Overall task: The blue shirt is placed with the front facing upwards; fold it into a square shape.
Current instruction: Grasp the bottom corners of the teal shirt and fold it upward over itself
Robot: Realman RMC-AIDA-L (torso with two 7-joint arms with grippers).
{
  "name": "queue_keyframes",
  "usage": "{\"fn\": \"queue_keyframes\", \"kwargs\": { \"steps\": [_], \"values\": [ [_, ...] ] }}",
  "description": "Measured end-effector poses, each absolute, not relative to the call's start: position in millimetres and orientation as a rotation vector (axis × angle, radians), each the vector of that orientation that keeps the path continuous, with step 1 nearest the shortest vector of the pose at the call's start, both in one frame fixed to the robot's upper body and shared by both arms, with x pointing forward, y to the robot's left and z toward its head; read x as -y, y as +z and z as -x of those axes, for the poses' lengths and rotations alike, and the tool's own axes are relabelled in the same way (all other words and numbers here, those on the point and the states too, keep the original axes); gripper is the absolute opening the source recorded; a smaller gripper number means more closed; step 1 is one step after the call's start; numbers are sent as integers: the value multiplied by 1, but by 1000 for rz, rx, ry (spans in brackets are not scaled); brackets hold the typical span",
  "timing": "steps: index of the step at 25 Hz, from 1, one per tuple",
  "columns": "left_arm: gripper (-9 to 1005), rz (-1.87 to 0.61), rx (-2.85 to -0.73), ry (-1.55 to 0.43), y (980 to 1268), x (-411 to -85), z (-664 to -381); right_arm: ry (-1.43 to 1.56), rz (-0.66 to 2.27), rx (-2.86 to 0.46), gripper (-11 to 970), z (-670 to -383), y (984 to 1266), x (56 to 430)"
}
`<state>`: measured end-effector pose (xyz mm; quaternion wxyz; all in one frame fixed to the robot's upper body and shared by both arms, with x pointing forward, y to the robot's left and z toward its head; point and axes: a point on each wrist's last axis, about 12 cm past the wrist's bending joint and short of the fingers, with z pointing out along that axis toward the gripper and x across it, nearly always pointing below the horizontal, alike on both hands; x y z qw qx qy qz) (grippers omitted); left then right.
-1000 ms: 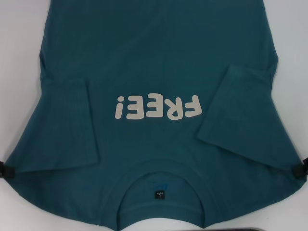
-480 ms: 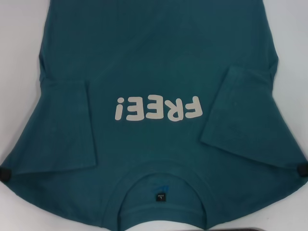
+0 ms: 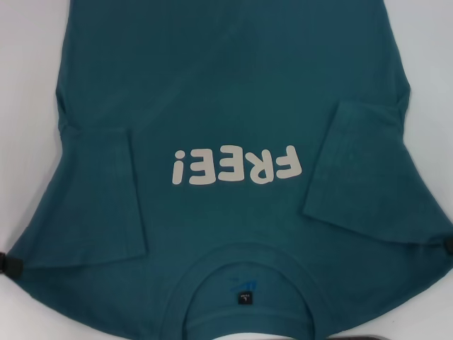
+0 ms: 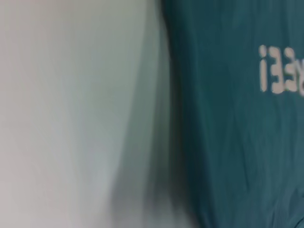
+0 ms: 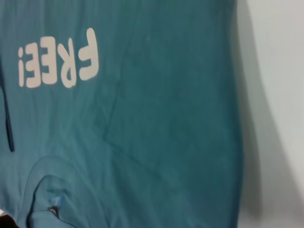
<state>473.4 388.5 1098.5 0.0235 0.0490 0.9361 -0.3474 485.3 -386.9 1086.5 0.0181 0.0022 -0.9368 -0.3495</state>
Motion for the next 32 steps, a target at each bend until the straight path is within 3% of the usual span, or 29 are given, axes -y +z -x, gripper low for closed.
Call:
{"fn": "queue_keyframes", "kwargs": {
  "steps": [6,14,15,17,23,24,32],
  "values": [
    [-1,-248,-2752,-1135,1116,-380,-497,-1297,-135,2919,22,-494,1103,380],
    [-1,-200,-2682,-1113,1143,-350,-561,-1486,-125,3046,23,-538,1135,373],
    [-1,-175,-2658,-1086,1148,-335,-582,-1500,-122,3056,23,-543,1137,371],
    [-1,-158,-2644,-1066,1149,-325,-593,-1534,-120,3086,23,-555,1141,363],
    [-1,-118,-2567,-984,1149,-296,-623,-1503,-150,3260,24,-590,1143,340],
    [-1,-90,-2506,-918,1149,-281,-638,-1478,-160,3290,24,-595,1142,336],
    [0,-32,-2376,-736,1154,-257,-669,-1308,-121,3516,25,-625,1142,325]
  ]
}}
